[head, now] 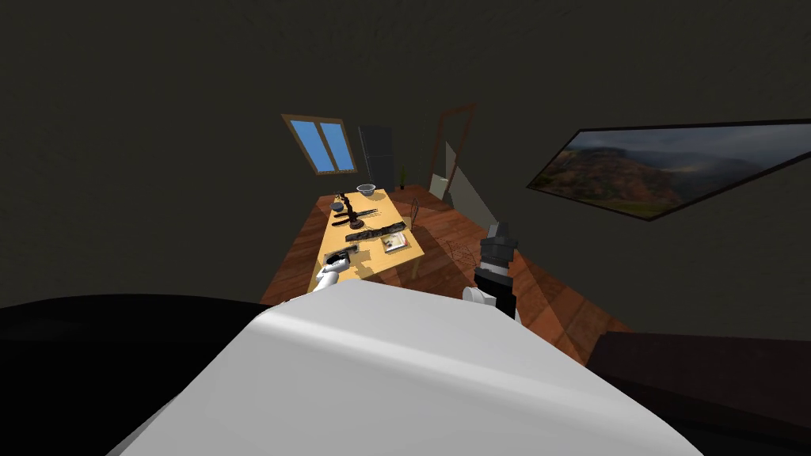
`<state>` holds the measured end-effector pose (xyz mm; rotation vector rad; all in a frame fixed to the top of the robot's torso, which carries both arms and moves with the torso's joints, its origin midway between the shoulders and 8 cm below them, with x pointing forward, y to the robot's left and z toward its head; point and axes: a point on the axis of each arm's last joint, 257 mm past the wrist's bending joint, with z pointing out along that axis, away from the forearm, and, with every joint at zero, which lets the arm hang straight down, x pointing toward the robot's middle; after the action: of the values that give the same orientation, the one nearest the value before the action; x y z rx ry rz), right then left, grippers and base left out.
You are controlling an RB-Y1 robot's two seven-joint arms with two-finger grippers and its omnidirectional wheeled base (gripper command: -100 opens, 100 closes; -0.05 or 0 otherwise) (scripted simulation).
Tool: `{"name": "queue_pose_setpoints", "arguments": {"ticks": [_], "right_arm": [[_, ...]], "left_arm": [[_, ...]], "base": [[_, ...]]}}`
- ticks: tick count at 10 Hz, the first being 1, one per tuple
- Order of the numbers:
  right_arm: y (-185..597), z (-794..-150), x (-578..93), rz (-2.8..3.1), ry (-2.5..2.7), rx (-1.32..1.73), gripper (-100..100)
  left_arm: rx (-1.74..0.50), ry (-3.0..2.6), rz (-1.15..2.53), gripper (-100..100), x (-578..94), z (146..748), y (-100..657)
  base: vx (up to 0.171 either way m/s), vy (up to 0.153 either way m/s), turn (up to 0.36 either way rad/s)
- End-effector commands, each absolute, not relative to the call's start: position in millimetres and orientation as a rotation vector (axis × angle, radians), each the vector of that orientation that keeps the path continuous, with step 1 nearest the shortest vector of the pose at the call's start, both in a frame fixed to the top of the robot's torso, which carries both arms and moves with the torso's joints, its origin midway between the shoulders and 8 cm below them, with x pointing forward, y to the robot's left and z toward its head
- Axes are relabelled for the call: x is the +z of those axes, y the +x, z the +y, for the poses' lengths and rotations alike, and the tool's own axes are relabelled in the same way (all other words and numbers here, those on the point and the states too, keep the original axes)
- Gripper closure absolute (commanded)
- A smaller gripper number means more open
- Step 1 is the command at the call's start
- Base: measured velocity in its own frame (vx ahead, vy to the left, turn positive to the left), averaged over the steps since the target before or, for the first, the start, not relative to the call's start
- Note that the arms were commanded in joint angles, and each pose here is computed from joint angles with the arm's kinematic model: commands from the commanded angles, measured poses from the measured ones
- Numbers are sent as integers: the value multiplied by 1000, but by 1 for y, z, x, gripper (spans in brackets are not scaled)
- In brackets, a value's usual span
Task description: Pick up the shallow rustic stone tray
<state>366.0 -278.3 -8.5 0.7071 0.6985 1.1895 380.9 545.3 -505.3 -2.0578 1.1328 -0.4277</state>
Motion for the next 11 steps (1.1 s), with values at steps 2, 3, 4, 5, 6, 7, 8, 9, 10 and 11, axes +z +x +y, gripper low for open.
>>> {"name": "queue_pose_setpoints", "arguments": {"ticks": [2, 3, 4, 5, 6, 7, 8, 9, 10, 11], "right_arm": [[366, -278, -9, 699, 707, 1189, 0], [366, -278, -9, 699, 707, 1189, 0], [366, -278, -9, 699, 707, 1189, 0], [366, -278, -8, 699, 707, 1189, 0], [366, -278, -8, 699, 707, 1189, 0], [366, -278, -9, 699, 707, 1189, 0], [366, -278, -8, 699, 707, 1189, 0], [366, -278, -8, 699, 707, 1189, 0], [366, -278, -8, 699, 707, 1189, 0], [366, -278, -8, 698, 707, 1190, 0]], "left_arm": [[-439, -2047, 1158, 100, -502, 536, 388], [-443, -2043, 1168, 100, -501, 532, 392], [-447, -2039, 1177, 100, -499, 528, 395], [-451, -2034, 1187, 100, -498, 524, 398], [-455, -2030, 1196, 100, -496, 519, 401], [-459, -2026, 1205, 100, -495, 515, 405], [-463, -2021, 1214, 100, -493, 511, 408], [-467, -2017, 1222, 100, -492, 506, 411], [-464, -2018, 1218, 100, -493, 508, 409], [-465, -2020, 1218, 0, -493, 508, 409]], "base": [[-3, -6, 132], [-5, -9, 103], [-5, -8, 74], [-5, -6, 73], [-4, -5, 93], [-3, -5, 95], [-4, -6, 89], [-5, -6, 97], [-2, -4, 18], [0, 0, 0]]}}
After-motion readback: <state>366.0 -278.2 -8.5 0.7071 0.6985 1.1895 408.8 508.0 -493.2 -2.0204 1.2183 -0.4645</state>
